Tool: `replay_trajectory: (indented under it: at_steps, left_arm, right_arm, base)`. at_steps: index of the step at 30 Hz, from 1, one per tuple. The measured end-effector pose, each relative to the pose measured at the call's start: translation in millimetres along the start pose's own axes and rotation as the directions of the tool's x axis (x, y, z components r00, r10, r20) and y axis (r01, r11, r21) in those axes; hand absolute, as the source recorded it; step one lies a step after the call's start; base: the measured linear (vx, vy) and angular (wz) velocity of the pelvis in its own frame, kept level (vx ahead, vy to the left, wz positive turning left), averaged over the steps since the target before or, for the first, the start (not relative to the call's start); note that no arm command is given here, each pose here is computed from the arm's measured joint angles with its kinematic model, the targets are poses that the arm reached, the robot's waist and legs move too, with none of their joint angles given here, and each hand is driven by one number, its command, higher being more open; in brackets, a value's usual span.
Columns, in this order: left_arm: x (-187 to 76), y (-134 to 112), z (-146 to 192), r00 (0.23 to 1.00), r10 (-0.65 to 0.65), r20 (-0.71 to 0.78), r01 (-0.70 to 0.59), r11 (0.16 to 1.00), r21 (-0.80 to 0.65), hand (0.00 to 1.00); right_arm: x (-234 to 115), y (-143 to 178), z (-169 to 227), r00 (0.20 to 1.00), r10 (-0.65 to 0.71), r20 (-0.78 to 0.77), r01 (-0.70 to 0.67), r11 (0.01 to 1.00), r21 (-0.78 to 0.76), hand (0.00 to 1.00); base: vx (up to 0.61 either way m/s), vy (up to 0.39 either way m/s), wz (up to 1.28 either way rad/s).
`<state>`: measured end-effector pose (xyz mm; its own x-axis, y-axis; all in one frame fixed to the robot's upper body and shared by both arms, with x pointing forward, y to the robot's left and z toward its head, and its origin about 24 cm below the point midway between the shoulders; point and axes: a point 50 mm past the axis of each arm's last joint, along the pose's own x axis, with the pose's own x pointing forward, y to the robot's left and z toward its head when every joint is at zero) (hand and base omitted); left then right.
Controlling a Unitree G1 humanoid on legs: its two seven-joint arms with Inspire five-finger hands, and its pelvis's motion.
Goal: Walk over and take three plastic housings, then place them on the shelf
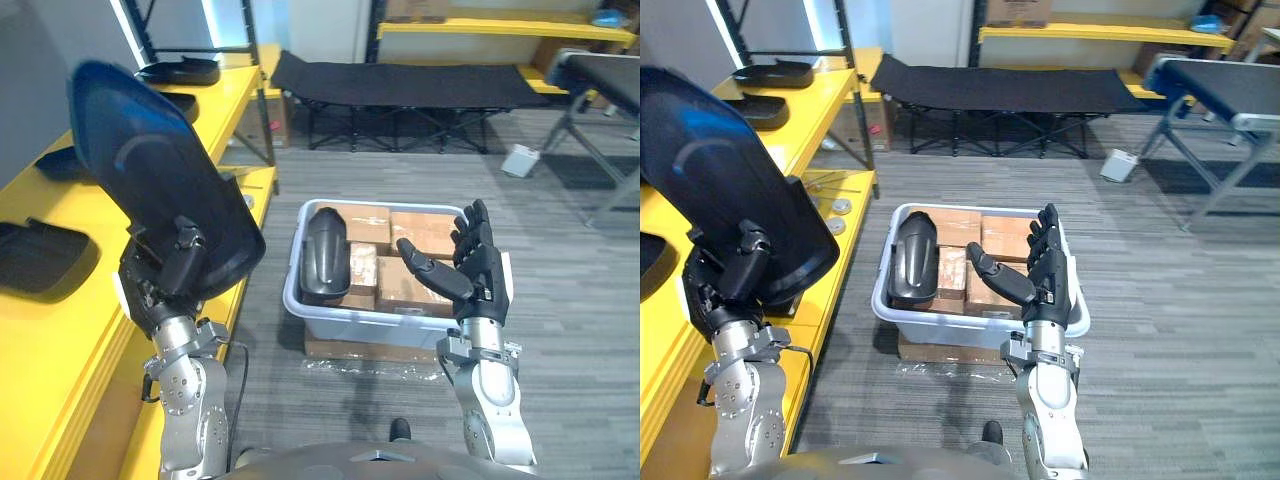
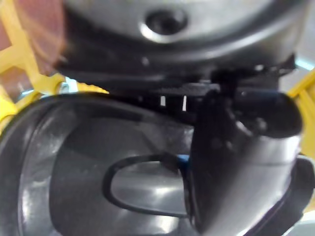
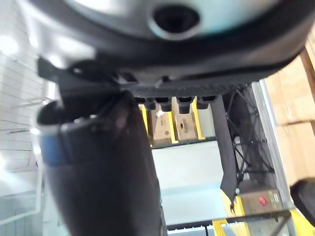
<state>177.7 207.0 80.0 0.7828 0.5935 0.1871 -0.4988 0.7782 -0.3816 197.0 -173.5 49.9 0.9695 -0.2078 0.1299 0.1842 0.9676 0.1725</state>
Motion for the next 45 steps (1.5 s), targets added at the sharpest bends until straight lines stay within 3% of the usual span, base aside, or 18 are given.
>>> replay_trajectory:
  at_steps: [7, 15, 18, 22, 30, 36, 40, 45]
  left_arm:
    - [5, 22, 30, 0.988, 0.064, 0.14, -0.068, 0.997, 0.027, 0.0]
    - [-16, 60, 29, 0.979, 0.185, 0.081, -0.193, 0.975, 0.107, 0.0]
    - [-17, 56, 26, 0.989, 0.137, 0.055, -0.141, 0.987, 0.072, 0.0]
    - [-16, 38, 20, 1.0, -0.03, 0.009, 0.03, 0.999, -0.03, 0.0]
    - [-14, 33, 19, 0.997, -0.083, 0.002, 0.083, 0.996, -0.023, 0.0]
    - [-6, 1, 16, 0.95, -0.311, 0.002, 0.311, 0.949, -0.061, 0.0]
    - [-13, -10, 10, 0.943, -0.33, -0.029, 0.326, 0.94, -0.101, 0.0]
    - [-21, 1, 6, 0.965, -0.252, -0.071, 0.244, 0.963, -0.112, 0.0]
  right_arm:
    - [24, 17, -1, 0.998, 0.064, 0.006, -0.064, 0.996, -0.07, 1.0]
    - [33, 30, 3, 0.992, 0.123, 0.01, -0.122, 0.991, -0.059, 1.0]
    - [30, 28, 0, 0.991, 0.134, -0.007, -0.134, 0.989, -0.065, 1.0]
    - [23, 17, -8, 0.994, 0.103, -0.049, -0.106, 0.991, -0.081, 1.0]
    - [23, 34, -2, 0.978, 0.207, 0.01, -0.207, 0.978, -0.016, 1.0]
    - [20, 30, 2, 0.981, 0.19, 0.037, -0.188, 0.981, -0.057, 1.0]
    - [15, 25, 4, 0.979, 0.199, 0.04, -0.196, 0.979, -0.057, 1.0]
    - [12, 31, 22, 0.957, 0.254, 0.143, -0.25, 0.967, -0.046, 1.0]
  base:
    - [0.01, 0.006, 0.61]
    - [0.0, 0.015, 0.14]
    - [-0.02, 0.015, 0.36]
    - [-0.02, 0.035, 0.8]
    - [0.0, 0.025, 0.26]
    - [0.03, -0.082, 1.17]
    - [0.05, -0.058, 0.58]
    - [-0.05, -0.021, -0.12]
